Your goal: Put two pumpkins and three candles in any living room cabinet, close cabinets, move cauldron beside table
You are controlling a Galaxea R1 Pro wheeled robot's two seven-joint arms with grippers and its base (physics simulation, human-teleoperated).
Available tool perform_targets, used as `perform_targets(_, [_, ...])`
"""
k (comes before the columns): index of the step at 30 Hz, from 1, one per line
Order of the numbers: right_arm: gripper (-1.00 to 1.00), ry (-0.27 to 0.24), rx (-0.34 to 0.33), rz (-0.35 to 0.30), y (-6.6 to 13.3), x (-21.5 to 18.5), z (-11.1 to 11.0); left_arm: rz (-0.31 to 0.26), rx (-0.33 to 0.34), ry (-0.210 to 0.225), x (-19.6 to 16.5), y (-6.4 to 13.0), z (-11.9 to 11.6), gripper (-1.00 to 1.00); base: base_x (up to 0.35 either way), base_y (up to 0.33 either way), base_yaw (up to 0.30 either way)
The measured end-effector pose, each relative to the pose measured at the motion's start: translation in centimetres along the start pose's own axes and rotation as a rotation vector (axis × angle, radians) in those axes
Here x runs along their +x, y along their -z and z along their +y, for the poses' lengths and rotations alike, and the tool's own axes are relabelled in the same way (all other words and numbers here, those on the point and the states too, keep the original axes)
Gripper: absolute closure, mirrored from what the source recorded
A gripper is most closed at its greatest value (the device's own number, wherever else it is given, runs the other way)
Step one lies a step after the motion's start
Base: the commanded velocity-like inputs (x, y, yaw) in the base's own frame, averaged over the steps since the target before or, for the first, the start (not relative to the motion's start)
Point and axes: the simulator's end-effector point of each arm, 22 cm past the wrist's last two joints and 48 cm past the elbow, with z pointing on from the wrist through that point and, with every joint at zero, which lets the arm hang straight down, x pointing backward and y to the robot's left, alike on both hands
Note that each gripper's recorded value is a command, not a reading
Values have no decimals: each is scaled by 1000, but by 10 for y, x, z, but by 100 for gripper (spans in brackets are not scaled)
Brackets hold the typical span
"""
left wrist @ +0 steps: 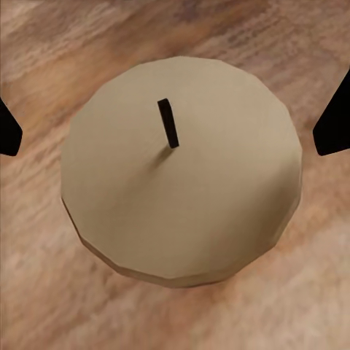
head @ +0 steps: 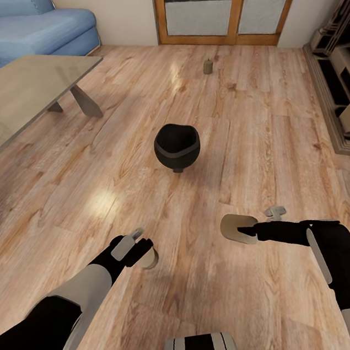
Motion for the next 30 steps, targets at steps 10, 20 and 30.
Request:
perform_targets(10, [100,-9,2,19,-8,9,-5,15,-13,2,6,-11,6,-100,0,0,0])
perform_targets(20, [100,-18,3,31,-13,15,-9,20,-1,9,7,-17,2,-100,0,0,0])
perform_targets(30, [100,-17,3,32,-13,16,-9,19,-1,8,7,-17,2,-100,0,0,0])
